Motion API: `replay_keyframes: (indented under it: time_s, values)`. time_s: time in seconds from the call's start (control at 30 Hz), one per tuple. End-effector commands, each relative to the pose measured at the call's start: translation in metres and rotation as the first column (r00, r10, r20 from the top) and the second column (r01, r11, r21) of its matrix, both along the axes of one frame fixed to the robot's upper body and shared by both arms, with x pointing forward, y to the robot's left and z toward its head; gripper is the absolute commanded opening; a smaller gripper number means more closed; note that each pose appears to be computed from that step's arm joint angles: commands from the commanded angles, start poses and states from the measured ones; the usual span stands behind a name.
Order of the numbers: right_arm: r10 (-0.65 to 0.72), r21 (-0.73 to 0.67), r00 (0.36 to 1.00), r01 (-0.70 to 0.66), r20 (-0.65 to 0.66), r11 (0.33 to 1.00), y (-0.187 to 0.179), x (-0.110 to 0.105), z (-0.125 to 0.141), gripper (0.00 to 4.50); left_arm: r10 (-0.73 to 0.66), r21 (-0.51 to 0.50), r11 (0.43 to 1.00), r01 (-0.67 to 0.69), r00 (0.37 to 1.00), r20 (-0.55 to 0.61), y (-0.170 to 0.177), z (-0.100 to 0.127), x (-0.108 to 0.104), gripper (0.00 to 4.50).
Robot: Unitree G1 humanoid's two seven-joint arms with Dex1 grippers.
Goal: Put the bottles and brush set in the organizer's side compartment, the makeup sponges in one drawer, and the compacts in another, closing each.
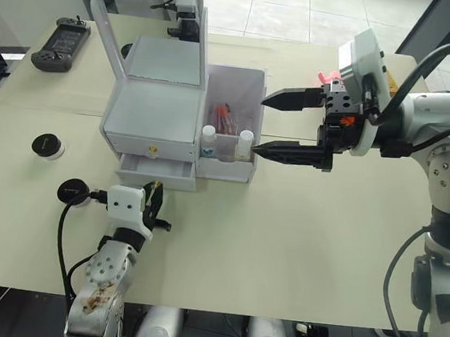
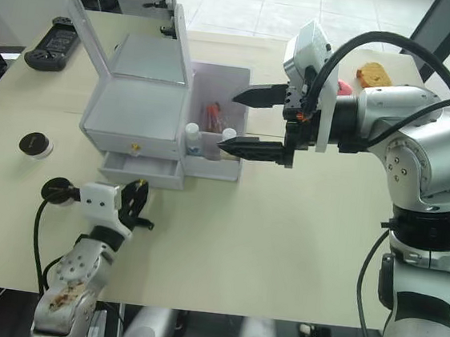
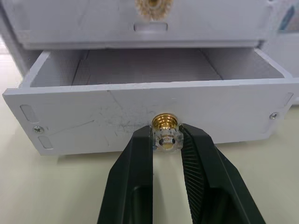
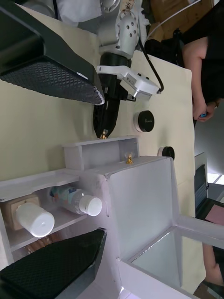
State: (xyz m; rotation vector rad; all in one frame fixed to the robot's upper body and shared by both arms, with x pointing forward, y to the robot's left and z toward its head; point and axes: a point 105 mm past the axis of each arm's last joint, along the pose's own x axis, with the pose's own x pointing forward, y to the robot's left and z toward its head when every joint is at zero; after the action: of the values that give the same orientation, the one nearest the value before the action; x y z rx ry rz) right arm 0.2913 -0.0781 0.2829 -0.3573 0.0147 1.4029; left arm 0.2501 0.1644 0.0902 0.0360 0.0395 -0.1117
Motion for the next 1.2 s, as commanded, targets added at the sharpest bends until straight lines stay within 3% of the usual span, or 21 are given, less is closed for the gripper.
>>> replay_keyframes:
  time_s: [0.03, 0.2, 0.47, 0.5, 0.77, 0.87, 1.1, 1.2]
  values:
    - [0.025, 0.012, 1.0, -0.025, 0.015, 1.0, 0.003, -0.006, 0.004, 4.5, -0.028, 0.004, 1.0, 0.028, 0.999, 0.019, -0.003, 0.016, -0.021, 0.56]
    - [0.039, 0.02, 0.999, -0.038, -0.016, 0.999, 0.007, -0.004, -0.001, 4.5, -0.017, -0.002, 1.0, 0.017, 0.999, -0.036, -0.002, 0.015, -0.045, 0.56]
    - [0.056, 0.03, 0.998, -0.055, -0.03, 0.998, 0.012, 0.001, -0.001, 4.5, -0.027, -0.056, 0.998, 0.024, 0.998, -0.065, -0.006, 0.013, -0.049, 0.56]
    - [0.057, 0.03, 0.998, -0.056, -0.029, 0.998, 0.012, 0.002, -0.001, 4.5, -0.03, -0.074, 0.997, 0.025, 0.998, -0.062, -0.007, 0.014, -0.05, 1.29]
    - [0.007, 0.01, 0.999, -0.007, -0.035, 1.0, -0.016, 0.014, -0.005, 4.5, -0.234, -0.07, 0.97, 0.233, 0.972, -0.014, -0.002, 0.036, -0.082, 3.69]
    - [-0.047, 0.006, 0.998, 0.047, -0.044, 0.999, -0.035, 0.022, -0.011, 4.5, -0.246, -0.066, 0.967, 0.245, 0.969, -0.003, 0.025, 0.045, -0.089, 4.46]
    - [-0.23, -0.048, 0.973, 0.228, -0.035, 0.972, -0.081, 0.036, -0.037, 4.5, -0.093, 0.083, 0.992, 0.098, 0.994, -0.061, 0.168, 0.077, -0.089, 4.46]
    - [-0.291, -0.013, 0.951, 0.292, -0.103, 0.956, -0.107, 0.039, -0.049, 4.5, -0.075, 0.17, 0.981, 0.094, 0.991, -0.112, 0.2, 0.086, -0.087, 4.46]
